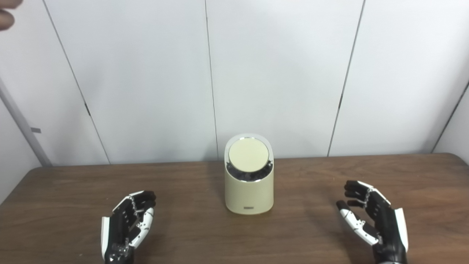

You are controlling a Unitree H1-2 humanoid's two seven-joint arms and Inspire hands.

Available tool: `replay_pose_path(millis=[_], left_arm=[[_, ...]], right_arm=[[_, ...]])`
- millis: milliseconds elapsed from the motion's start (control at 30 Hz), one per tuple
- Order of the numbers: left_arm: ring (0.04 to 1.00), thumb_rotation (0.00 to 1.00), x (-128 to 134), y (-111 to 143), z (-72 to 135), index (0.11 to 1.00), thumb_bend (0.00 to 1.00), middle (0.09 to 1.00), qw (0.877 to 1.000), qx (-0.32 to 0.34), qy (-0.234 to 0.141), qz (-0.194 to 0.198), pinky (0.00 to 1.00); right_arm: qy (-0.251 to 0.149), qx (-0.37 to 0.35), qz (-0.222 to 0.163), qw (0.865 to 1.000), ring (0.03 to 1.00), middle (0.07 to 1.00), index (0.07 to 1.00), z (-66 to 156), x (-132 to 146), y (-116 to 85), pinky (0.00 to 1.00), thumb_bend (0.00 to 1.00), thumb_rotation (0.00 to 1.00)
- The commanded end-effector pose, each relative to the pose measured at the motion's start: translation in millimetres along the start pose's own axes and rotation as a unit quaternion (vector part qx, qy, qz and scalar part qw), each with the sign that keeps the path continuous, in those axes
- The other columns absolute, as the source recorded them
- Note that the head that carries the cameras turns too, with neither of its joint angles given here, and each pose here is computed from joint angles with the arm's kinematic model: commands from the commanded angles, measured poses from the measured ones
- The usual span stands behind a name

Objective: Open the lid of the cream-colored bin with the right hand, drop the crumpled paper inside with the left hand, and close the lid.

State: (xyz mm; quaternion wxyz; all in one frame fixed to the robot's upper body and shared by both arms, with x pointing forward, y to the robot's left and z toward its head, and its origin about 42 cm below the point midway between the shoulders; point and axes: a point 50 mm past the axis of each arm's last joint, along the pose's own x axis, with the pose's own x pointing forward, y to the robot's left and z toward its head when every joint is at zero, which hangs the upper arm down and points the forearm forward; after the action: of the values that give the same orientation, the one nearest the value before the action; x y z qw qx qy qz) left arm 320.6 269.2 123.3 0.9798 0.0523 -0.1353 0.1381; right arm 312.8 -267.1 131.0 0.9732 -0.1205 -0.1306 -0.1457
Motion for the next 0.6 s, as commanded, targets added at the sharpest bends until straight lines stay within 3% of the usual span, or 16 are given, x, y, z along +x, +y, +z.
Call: replay_pose_path(millis=[0,167,300,567], left_arm=[[0.641,0.18,6,-2,-1,0.618,0.25,0.65,1.0,-0.002,-0.008,-0.015,0.54],[0.668,0.23,7,-4,-9,0.644,0.26,0.674,0.999,0.003,0.013,-0.032,0.58],[0.673,0.26,7,-4,-12,0.651,0.27,0.681,0.999,0.003,0.026,-0.033,0.58],[0.669,0.27,6,-4,-14,0.647,0.27,0.676,0.999,0.002,0.033,-0.034,0.59]], right_arm=[[0.007,-0.009,0.005,1.0,0.694,0.706,0.686,-3,5,3,0.62,0.28,0.25],[0.024,0.0,0.011,1.0,0.703,0.716,0.692,-7,6,6,0.63,0.3,0.27],[0.033,0.006,0.009,0.999,0.696,0.711,0.69,-11,8,7,0.62,0.29,0.23],[0.04,-0.002,0.012,0.999,0.693,0.708,0.689,-15,9,7,0.61,0.29,0.24]])
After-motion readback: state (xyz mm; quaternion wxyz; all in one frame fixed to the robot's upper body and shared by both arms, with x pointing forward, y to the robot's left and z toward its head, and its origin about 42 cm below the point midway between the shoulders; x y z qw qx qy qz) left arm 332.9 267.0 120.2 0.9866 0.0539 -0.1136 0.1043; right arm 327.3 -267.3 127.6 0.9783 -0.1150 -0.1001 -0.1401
